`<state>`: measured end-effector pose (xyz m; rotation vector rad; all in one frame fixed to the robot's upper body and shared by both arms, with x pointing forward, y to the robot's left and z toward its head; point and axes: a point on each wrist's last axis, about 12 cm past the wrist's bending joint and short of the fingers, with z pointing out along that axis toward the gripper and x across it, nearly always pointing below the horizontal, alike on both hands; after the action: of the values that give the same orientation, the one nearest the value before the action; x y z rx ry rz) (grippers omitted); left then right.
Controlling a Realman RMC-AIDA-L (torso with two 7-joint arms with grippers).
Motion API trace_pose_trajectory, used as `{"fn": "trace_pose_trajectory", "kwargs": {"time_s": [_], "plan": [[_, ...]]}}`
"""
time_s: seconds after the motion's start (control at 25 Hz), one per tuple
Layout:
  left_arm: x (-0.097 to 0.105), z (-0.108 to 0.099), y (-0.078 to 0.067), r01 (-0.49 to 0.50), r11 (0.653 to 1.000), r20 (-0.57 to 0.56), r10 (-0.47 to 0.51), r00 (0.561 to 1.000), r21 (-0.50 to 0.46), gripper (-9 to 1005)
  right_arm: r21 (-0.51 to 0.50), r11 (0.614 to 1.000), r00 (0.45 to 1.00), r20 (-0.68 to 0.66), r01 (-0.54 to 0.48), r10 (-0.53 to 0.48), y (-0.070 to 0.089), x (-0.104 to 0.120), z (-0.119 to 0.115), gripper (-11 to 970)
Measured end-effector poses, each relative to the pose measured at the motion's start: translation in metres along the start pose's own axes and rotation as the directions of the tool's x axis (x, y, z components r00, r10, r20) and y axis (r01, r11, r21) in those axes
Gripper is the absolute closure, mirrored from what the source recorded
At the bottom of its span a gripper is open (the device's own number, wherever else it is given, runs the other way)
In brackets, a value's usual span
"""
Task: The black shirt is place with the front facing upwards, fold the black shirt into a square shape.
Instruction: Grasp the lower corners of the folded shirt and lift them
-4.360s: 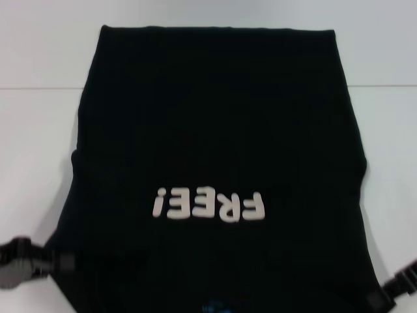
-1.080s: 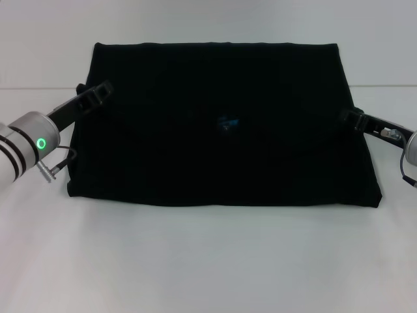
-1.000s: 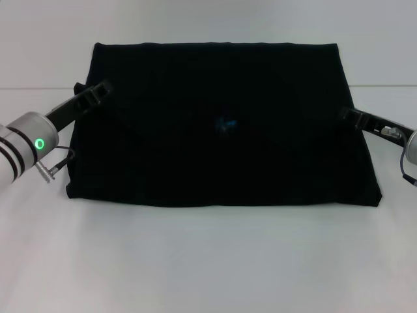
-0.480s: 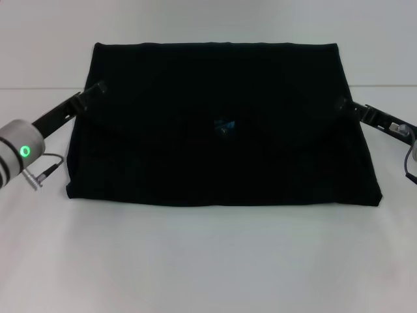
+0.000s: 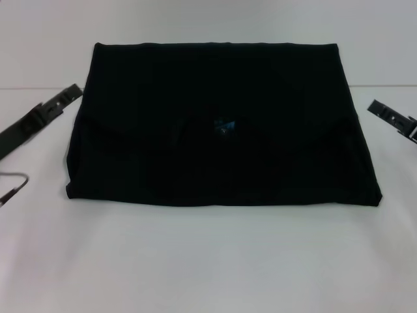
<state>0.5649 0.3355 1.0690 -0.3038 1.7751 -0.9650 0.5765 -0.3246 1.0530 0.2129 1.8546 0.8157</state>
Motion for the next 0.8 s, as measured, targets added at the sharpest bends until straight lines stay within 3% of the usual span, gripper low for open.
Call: {"fn": "trace_pose_trajectory", "kwargs": {"time_s": [0.16,0.32,0.48,0.8], "plan": [[-0.005,-0.027,-0.002,0.056,0.998,-0.126,-0.051,0.991,0.038,97,-0.136,0.988,0.992,-0.091,0.078,-0.091,0.007,0.007,-0.015,21],[-0.008,-0.043,-0.004,0.045,0.998,-0.260,-0.033,0.965,0.040,97,-0.313,0.932,0.949,-0.193,0.183,-0.251,0.022,0.022,-0.022,25],[-0.012,-0.044,0.000,-0.026,1.000,-0.376,0.021,0.926,-0.008,98,-0.462,0.849,0.870,-0.272,0.256,-0.410,0.037,0.042,-0.021,29],[-0.013,-0.029,0.002,-0.222,0.975,-0.443,0.195,0.875,-0.010,99,-0.575,0.772,0.794,-0.321,0.270,-0.517,0.056,0.064,-0.011,36]]}}
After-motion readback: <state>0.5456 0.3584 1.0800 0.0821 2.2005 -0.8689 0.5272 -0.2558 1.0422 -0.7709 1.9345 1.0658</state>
